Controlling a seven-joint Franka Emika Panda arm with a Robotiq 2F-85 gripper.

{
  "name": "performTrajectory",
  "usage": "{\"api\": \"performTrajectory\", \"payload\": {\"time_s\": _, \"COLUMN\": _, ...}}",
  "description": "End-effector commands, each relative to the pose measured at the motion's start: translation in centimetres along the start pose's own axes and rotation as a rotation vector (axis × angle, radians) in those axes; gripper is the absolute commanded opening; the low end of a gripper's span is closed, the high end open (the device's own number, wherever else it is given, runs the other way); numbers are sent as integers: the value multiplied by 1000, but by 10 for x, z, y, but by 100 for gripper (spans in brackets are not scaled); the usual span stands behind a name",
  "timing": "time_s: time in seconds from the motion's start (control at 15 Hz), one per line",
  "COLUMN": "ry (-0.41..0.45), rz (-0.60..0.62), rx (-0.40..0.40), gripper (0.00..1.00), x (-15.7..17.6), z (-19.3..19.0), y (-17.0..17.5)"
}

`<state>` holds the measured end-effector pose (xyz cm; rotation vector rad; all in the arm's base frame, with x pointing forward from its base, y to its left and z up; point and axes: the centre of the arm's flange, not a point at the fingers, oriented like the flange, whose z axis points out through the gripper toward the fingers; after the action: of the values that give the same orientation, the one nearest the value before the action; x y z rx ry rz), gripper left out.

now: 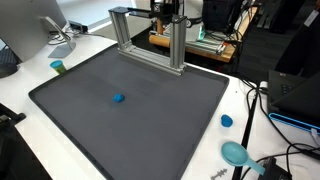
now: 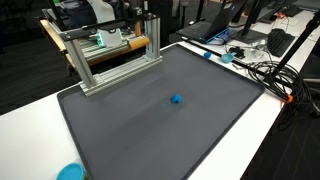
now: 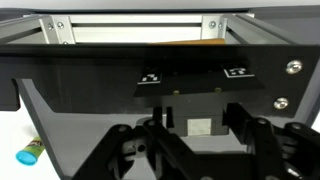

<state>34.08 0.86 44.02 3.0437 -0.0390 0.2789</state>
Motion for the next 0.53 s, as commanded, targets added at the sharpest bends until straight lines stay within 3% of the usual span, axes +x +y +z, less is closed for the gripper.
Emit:
{"api": "performTrajectory", "payload": {"time_s": 0.0, "ry": -26, "rz": -9, "rx": -42, "gripper": 73, "x": -5, "z": 4, "y": 4}}
{"api": "performTrajectory", "payload": {"time_s": 0.13, "ry": -35, "rz": -15, "rx": -50, "gripper": 74, "x": -6, "z": 5, "y": 4}}
{"api": "performTrajectory", "payload": {"time_s": 0.2, "ry": -39, "rz": -20, "rx": -47, "gripper": 70, "x": -7, "z": 5, "y": 5}}
{"api": "performTrajectory", "payload": {"time_s": 0.47, "ry": -39, "rz": -27, "rx": -49, "gripper": 38, "x": -8, "z": 3, "y": -1}}
